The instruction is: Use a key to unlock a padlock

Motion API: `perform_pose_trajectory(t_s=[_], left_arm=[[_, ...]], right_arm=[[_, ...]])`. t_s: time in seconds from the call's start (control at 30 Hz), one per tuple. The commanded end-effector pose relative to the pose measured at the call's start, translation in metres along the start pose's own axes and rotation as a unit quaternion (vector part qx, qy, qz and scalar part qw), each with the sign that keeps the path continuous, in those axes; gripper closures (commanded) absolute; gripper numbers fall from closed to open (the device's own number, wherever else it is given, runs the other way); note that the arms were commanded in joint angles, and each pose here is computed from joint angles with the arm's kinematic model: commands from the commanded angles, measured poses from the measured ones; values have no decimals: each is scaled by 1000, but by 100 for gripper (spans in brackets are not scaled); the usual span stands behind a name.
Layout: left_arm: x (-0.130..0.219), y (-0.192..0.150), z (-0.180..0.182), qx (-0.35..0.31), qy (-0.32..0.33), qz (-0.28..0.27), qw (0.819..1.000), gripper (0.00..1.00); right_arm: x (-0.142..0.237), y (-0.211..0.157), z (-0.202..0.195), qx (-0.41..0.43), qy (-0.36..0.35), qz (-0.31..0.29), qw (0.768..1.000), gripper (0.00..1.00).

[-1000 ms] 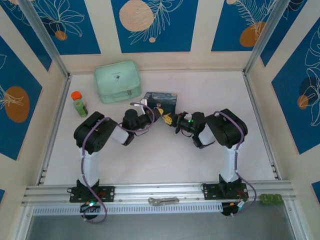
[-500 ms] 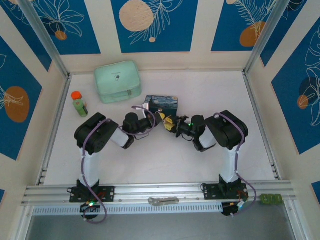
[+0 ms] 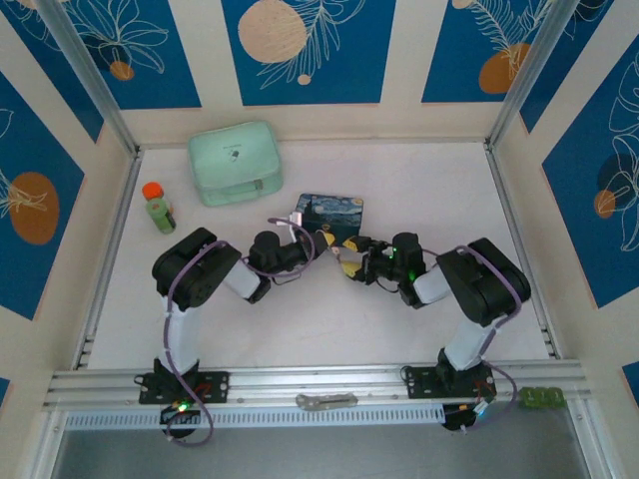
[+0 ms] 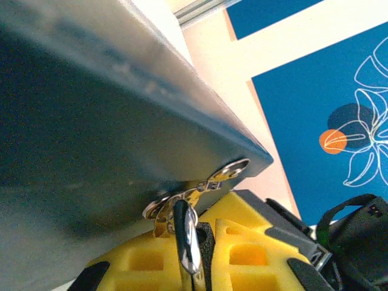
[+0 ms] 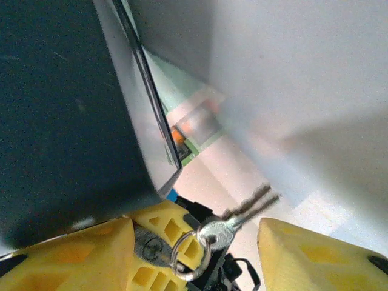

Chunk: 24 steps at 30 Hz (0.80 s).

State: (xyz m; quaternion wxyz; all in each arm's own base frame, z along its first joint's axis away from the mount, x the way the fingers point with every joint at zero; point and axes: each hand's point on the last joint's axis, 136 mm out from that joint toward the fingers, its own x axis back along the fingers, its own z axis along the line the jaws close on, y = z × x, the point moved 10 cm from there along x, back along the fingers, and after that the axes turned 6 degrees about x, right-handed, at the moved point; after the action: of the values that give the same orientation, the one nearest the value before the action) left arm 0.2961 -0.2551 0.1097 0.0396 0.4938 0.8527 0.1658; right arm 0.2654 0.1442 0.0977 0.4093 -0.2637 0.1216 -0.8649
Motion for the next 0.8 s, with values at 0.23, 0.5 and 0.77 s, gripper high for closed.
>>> perform_pose_trajectory(t_s=[0.23,0.5,0.77], left_arm=[[1,-7,21,10,120,6,993,100],[8,-12,24,22,131,12,991,59],[33,-8,11,13,150,-9,989,28]], right_arm=[[43,-7,17,134,-133,-100,977,43],[66,-10,40,206,-141,-135,959,43],[67,-19,64,286,-150,-135,937,43]])
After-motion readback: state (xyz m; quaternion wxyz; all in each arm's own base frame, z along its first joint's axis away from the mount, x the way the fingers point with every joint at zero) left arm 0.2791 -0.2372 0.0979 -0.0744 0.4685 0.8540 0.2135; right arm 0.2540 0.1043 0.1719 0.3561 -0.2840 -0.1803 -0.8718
